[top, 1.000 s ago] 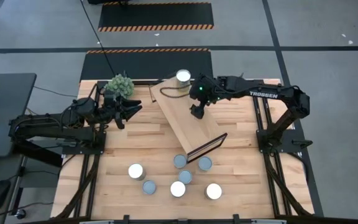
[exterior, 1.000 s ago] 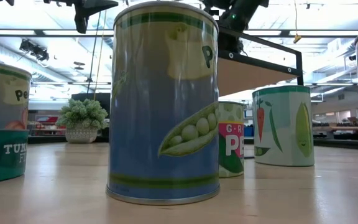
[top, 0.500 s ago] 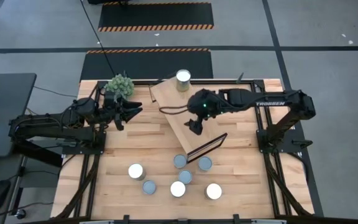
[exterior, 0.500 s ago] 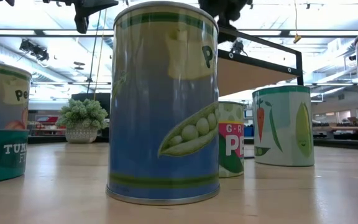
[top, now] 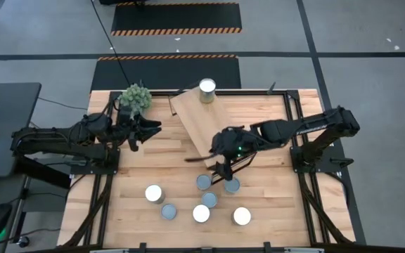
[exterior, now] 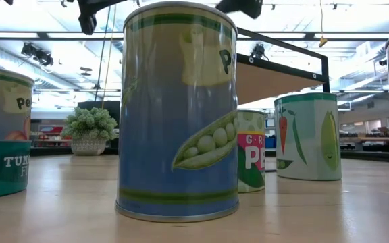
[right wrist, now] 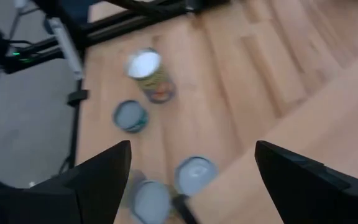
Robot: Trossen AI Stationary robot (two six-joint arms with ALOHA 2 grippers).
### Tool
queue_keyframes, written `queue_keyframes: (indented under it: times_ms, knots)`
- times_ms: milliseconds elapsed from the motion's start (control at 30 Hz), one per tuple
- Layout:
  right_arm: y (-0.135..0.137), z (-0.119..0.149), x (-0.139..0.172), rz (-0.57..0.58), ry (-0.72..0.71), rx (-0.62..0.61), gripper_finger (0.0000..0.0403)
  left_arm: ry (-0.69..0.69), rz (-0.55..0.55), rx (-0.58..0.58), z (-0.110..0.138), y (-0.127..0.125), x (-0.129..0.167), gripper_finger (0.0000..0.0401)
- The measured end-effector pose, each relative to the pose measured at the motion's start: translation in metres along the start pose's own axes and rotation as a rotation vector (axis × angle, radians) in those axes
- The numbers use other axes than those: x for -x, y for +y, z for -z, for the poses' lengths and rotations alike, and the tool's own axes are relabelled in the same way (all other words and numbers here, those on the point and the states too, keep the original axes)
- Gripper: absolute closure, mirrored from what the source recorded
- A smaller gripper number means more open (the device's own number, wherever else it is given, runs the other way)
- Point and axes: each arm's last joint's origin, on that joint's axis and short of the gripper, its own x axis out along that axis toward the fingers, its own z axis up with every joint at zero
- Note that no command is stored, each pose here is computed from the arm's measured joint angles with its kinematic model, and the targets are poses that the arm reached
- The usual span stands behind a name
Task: Pick and place cans onto a shelf
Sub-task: Put the yellow-green can on the shelf
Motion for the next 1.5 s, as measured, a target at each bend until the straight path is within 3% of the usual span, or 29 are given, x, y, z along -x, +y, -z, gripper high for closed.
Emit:
queue_keyframes:
  times_ms: [300, 667, 933, 1200, 1500]
  knots:
    - [0.04, 0.015, 0.005, -0.12, -0.002, 0.12, 0.0053, 0.015, 0.022, 0.044, 0.002, -0.003, 0.001, 0.0227]
    - [0.081, 0.078, 0.014, -0.145, 0.271, 0.257, 0.0053, 0.015, 0.021, 0.102, 0.002, -0.003, 0.001, 0.0227]
    - [0.114, 0.124, 0.003, -0.22, 0.304, 0.586, 0.0053, 0.025, 0.014, 0.107, 0.003, -0.003, 0.0, 0.0227]
    - [0.117, 0.143, -0.032, -0.149, 0.388, 0.619, 0.0053, 0.044, -0.001, 0.108, 0.005, -0.001, 0.001, 0.0227]
    - [0.117, 0.149, -0.037, -0.158, 0.436, 0.601, 0.0053, 0.047, -0.004, 0.107, 0.005, -0.001, 0.001, 0.0227]
